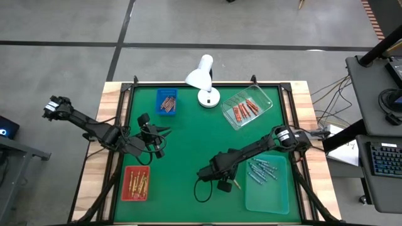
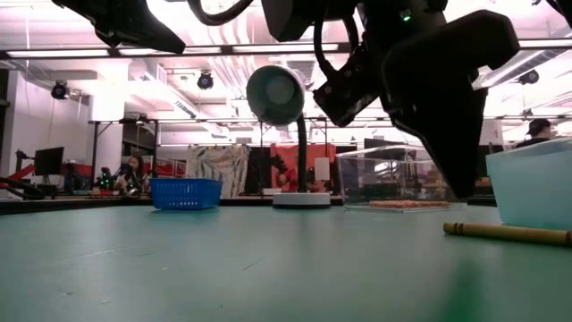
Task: Sort crayons
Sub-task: Put the yellow crayon into the red bin
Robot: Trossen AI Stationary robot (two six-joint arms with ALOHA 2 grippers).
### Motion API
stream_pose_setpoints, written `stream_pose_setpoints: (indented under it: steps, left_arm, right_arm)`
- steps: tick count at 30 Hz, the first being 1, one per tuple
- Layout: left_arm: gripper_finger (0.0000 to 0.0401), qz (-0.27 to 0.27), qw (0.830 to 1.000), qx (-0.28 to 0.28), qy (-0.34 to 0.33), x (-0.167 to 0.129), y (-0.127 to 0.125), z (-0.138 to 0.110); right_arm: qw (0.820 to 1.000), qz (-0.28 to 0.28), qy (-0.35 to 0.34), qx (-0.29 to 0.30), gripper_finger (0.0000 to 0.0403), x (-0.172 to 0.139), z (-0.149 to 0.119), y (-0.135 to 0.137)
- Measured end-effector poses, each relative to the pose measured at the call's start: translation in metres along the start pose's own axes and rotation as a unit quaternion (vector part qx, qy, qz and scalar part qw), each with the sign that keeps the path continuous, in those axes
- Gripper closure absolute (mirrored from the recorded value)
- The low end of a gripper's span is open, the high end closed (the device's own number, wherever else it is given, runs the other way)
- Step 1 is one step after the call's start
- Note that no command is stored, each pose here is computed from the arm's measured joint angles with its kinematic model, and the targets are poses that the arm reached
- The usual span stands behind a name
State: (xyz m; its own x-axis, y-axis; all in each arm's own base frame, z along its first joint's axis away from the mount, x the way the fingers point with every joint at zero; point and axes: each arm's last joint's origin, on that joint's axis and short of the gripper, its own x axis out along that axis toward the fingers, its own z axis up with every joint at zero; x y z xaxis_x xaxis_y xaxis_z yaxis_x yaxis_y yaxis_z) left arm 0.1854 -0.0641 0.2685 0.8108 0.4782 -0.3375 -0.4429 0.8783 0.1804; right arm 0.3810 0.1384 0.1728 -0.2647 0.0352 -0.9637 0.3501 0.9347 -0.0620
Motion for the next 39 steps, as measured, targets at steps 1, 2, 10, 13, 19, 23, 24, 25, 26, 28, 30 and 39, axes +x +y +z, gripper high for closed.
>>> stream_pose_setpoints:
  steps: [1, 2, 10, 13, 19, 23, 24, 25, 26, 28, 30, 39]
  left_arm:
    - [0.0353, 0.0, 1.0, 0.0, 0.0, 0.0, 0.0, 0.0]
    - [0.0353, 0.0, 1.0, 0.0, 0.0, 0.0, 0.0, 0.0]
    - [0.0353, 0.0, 1.0, 0.0, 0.0, 0.0, 0.0, 0.0]
    - [0.0353, 0.0, 1.0, 0.0, 0.0, 0.0, 0.0, 0.0]
    - [0.0353, 0.0, 1.0, 0.0, 0.0, 0.0, 0.0, 0.0]
    - [0.0353, 0.0, 1.0, -0.001, 0.0, 0.0, 0.0, 0.0]
    - [0.0353, 0.0, 1.0, -0.001, 0.0, 0.0, 0.0, 0.0]
    - [0.0353, 0.0, 1.0, -0.001, 0.0, 0.0, 0.0, 0.0]
    - [0.0353, 0.0, 1.0, -0.001, 0.0, 0.0, 0.0, 0.0]
    - [0.0353, 0.0, 1.0, -0.001, 0.0, 0.0, 0.0, 0.0]
    - [0.0353, 0.0, 1.0, -0.001, 0.0, 0.0, 0.0, 0.0]
    - [0.0353, -0.003, 1.0, -0.01, -0.007, 0.0, -0.001, 0.002]
  right_arm:
    - [1.0, 0.003, 0.003, 0.003, 0.0362, 0.0, 0.0, 0.0]
    - [1.0, 0.005, 0.005, 0.005, 0.0349, 0.001, -0.001, 0.0]
    - [1.0, 0.019, -0.01, 0.012, 0.025, 0.002, -0.001, 0.006]
    - [1.0, 0.023, -0.016, 0.013, 0.0236, 0.003, -0.001, 0.008]
    - [0.999, 0.037, -0.032, 0.017, 0.0236, 0.008, 0.002, 0.012]
    - [0.997, 0.052, -0.048, 0.014, 0.0236, 0.015, 0.005, 0.015]
    - [0.997, 0.054, -0.051, 0.014, 0.0236, 0.017, 0.006, 0.015]
    - [0.997, 0.056, -0.054, 0.013, 0.0236, 0.02, 0.007, 0.015]
    - [0.997, 0.059, -0.056, 0.013, 0.0236, 0.022, 0.007, 0.016]
    - [0.996, 0.063, -0.058, 0.012, 0.0238, 0.026, 0.008, 0.015]
    - [0.996, 0.067, -0.061, 0.01, 0.0246, 0.029, 0.008, 0.015]
    - [0.994, 0.077, -0.073, 0.002, 0.0368, 0.029, 0.01, 0.018]
